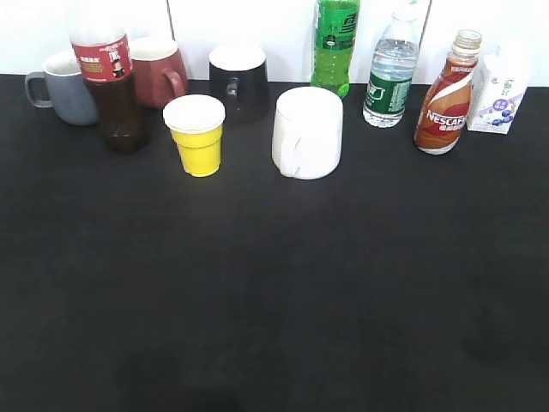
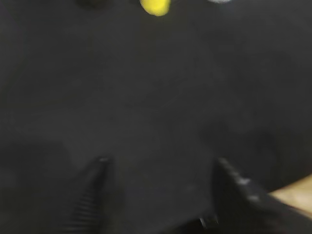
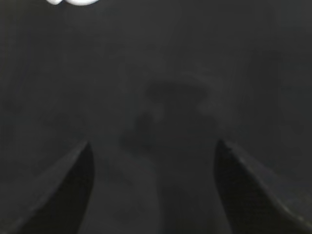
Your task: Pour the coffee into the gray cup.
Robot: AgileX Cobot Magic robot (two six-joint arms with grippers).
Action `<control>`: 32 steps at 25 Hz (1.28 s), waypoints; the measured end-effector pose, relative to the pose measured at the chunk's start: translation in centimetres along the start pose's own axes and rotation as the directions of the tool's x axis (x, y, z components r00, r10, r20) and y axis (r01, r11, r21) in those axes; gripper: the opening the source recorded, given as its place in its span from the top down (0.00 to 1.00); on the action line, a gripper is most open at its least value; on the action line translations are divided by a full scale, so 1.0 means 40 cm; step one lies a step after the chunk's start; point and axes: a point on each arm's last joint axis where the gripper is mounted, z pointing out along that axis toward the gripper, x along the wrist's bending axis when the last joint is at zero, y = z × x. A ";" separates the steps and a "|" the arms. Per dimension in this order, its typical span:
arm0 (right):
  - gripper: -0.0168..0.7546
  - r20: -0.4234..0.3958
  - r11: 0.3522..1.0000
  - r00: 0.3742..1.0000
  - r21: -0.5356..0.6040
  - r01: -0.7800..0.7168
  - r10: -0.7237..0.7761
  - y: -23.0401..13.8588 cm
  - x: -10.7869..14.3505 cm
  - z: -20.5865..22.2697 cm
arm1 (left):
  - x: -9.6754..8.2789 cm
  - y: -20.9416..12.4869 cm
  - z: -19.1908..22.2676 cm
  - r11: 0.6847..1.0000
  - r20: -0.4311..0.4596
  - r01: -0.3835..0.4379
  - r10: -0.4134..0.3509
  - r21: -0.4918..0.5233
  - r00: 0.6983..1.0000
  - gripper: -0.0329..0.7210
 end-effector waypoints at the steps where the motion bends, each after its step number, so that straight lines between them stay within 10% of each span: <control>1: 0.21 0.022 1.000 1.000 -0.019 -0.004 0.004 -0.042 -0.009 -0.019 | 0.006 -0.022 -0.011 1.000 -0.030 0.011 -0.012 -0.026 0.999 0.25; 7: 0.21 0.116 0.993 0.993 -0.110 0.028 -0.016 -0.244 -0.054 -0.017 | 0.028 -0.118 0.060 0.997 -0.098 0.026 -0.020 0.067 0.995 0.23; 32: 0.21 0.104 0.983 0.994 -0.180 0.035 -0.017 -0.237 -0.053 0.009 | 0.034 -0.123 0.100 0.999 -0.109 0.028 -0.031 -0.026 0.994 0.28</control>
